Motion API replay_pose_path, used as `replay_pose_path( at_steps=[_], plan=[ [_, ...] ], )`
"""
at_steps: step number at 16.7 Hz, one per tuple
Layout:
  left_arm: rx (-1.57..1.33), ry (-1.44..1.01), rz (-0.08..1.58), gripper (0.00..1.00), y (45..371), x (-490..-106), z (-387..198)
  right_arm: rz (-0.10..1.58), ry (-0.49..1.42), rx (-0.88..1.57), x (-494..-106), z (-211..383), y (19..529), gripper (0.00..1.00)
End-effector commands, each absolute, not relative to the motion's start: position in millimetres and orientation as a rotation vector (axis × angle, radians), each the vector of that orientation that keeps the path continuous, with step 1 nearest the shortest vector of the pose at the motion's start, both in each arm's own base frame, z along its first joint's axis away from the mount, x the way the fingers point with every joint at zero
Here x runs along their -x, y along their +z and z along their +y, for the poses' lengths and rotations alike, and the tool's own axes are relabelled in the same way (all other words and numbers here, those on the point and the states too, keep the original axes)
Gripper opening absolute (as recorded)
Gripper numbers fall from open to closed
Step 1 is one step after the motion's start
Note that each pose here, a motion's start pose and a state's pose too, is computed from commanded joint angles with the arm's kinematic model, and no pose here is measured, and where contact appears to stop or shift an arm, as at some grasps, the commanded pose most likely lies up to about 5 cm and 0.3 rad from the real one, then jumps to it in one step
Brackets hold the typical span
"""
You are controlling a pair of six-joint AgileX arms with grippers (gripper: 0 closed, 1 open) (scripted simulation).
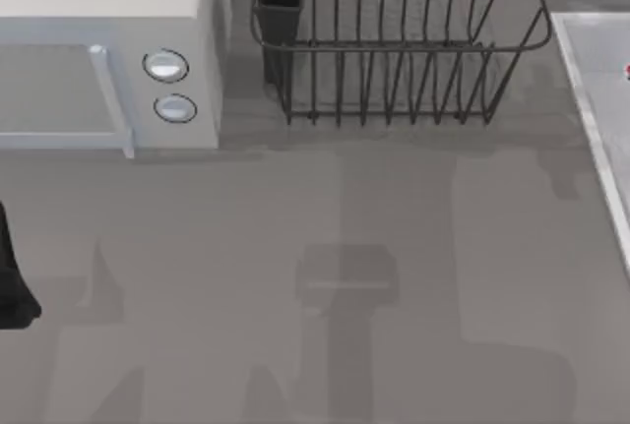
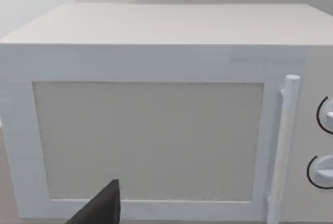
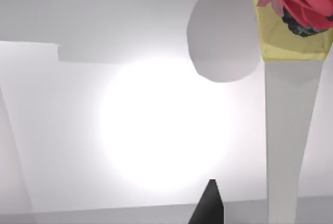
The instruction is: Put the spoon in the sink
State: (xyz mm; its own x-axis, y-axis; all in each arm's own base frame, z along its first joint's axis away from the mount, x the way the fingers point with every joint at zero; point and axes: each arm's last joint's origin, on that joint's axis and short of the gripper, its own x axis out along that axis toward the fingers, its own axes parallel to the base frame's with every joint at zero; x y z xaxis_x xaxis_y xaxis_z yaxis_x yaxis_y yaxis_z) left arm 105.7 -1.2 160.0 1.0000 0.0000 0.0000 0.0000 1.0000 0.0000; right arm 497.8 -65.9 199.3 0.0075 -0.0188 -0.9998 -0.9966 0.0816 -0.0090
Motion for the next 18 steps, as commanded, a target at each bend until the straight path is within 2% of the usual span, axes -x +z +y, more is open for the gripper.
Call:
replay_pose_path(
  at_steps=[5, 10, 16, 18],
  plan=[
    [0.0, 0.0, 0.0, 1.0, 160.0, -105.7, -1.2, 1.245, 1.129, 1.174, -500.0, -63.6, 192.0, 0.0],
    [0.0, 0.0, 0.0, 1.0, 160.0, -105.7, -1.2, 1.263, 1.146, 1.159, -498.2, -65.8, 158.5, 0.0],
    [0.0, 0.0, 0.0, 1.0, 160.0, -105.7, -1.2, 1.254, 1.134, 1.166, -497.8, -66.5, 154.3, 0.0],
    [0.0, 0.0, 0.0, 1.0, 160.0, -105.7, -1.2, 1.254, 1.134, 1.166, -497.8, -66.5, 154.3, 0.15]
  ],
)
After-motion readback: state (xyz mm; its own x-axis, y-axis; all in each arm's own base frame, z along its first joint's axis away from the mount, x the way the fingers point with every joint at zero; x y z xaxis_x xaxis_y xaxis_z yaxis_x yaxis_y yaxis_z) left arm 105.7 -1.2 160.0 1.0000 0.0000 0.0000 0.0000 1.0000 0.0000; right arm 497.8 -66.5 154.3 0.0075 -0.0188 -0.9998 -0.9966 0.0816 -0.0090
